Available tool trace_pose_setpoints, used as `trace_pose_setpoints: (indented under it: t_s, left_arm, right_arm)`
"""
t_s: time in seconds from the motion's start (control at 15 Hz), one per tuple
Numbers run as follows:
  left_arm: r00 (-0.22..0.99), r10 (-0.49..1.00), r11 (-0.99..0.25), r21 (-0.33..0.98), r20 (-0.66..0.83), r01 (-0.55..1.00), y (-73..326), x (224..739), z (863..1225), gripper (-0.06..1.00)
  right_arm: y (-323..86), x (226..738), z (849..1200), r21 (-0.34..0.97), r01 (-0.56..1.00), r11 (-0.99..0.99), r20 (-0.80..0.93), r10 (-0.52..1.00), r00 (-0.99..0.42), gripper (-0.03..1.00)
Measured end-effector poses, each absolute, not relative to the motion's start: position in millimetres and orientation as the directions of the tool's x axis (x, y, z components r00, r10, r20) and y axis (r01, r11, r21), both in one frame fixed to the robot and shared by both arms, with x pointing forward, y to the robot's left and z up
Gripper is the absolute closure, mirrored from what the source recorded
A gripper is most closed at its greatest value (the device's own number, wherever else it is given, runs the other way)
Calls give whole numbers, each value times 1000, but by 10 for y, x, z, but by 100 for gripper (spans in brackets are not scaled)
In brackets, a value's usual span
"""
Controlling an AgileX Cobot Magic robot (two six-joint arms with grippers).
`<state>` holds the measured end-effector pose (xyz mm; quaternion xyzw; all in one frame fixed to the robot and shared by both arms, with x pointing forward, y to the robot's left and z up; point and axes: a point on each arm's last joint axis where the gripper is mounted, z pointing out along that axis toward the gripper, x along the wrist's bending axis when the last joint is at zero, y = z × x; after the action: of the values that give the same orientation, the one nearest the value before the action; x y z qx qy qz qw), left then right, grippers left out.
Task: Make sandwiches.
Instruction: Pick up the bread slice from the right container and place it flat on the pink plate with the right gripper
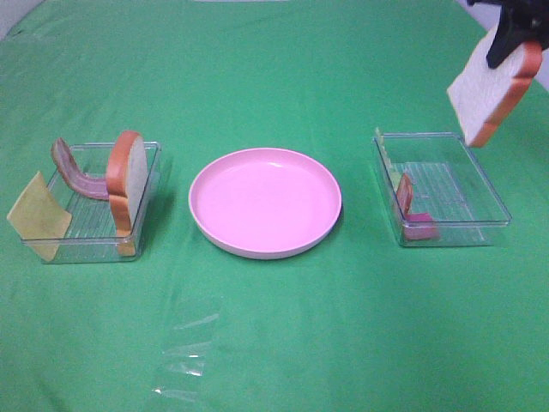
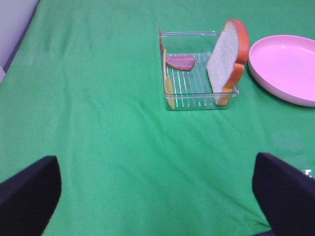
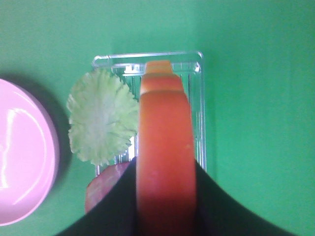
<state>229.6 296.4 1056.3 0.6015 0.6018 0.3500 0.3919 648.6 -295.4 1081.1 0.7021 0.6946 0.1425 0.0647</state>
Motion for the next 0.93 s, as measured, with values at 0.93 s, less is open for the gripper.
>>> trace_pose_setpoints:
  t_s: [0.93]
  left_arm:
    - [31, 998, 31, 893, -51, 449, 2964, 2296, 10563, -3]
  right_arm:
    - [-892, 6119, 10841, 431, 832, 350, 206, 859, -468, 75]
